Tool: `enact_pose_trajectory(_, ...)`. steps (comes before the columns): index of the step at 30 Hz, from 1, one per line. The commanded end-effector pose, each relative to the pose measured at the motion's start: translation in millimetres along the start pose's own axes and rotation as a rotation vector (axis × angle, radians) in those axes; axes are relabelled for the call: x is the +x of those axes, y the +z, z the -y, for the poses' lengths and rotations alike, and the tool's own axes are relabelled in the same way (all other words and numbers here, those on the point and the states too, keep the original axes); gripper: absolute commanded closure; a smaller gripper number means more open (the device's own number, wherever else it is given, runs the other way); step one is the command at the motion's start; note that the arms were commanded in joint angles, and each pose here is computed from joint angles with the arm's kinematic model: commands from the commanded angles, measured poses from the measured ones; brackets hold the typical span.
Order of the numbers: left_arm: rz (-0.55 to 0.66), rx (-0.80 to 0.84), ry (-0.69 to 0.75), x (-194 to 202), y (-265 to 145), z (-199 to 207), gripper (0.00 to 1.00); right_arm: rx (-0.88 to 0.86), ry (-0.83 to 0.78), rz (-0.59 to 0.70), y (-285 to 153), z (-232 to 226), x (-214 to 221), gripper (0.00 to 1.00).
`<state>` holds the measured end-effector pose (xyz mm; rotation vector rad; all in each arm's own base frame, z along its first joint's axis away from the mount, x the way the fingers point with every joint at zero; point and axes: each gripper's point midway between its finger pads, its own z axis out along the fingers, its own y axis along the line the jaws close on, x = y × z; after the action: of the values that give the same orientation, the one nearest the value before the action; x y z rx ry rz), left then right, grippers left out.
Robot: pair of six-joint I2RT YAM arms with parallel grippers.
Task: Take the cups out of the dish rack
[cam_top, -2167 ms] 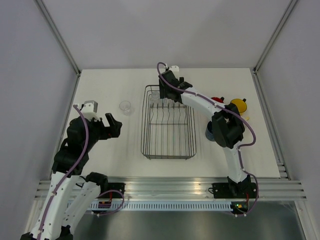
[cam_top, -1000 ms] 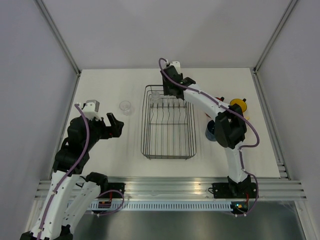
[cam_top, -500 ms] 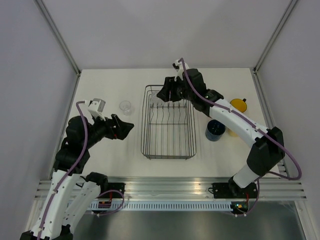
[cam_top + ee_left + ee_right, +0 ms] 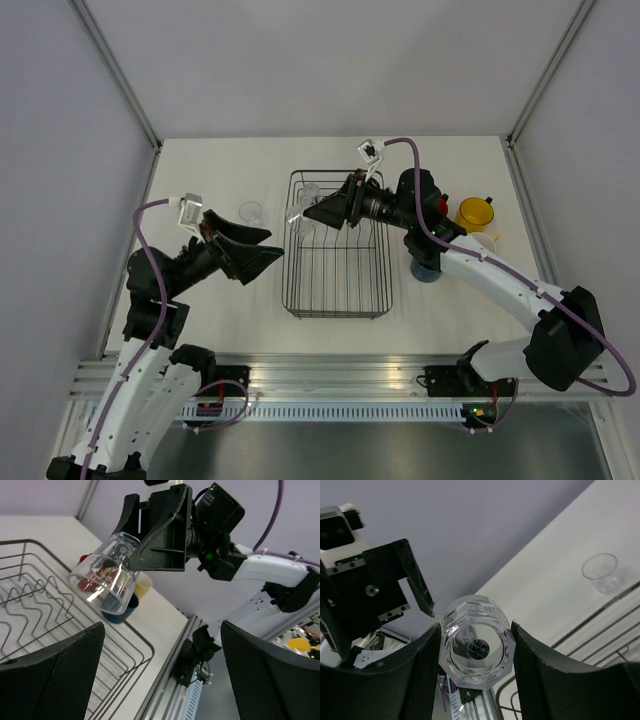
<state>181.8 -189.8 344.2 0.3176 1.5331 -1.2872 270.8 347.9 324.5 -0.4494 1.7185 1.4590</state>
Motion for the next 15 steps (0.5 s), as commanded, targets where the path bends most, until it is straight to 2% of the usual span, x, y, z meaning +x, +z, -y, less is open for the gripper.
enact_pose_trajectory(1, 0.077, 0.219, -0.007, -19, -1, 44, 0.00, -0.223, -0.093, 0.100, -10, -66, -25, 0.70)
enact_pose_trajectory(7, 0.109, 0.274, -0.045, -27, 1, 51, 0.05, -0.268, -0.119, 0.133, -7, -87, -17, 0.71)
enact_pose_trajectory(10, 0.125, 0.318, -0.043, -32, -1, 60, 0.11, -0.311, -0.117, 0.139, -2, -98, -11, 0.71)
enact_pose_trajectory(13, 0.121, 0.354, -0.037, -34, -2, 68, 0.22, -0.341, -0.122, 0.168, 0, -107, -9, 0.71)
enact_pose_trajectory(14, 0.120, 0.356, -0.035, -35, -2, 69, 0.31, -0.345, -0.122, 0.174, 0, -109, -8, 0.71)
enact_pose_trajectory(15, 0.121, 0.357, -0.036, -35, -2, 70, 0.35, -0.356, -0.128, 0.193, -1, -112, -10, 0.71)
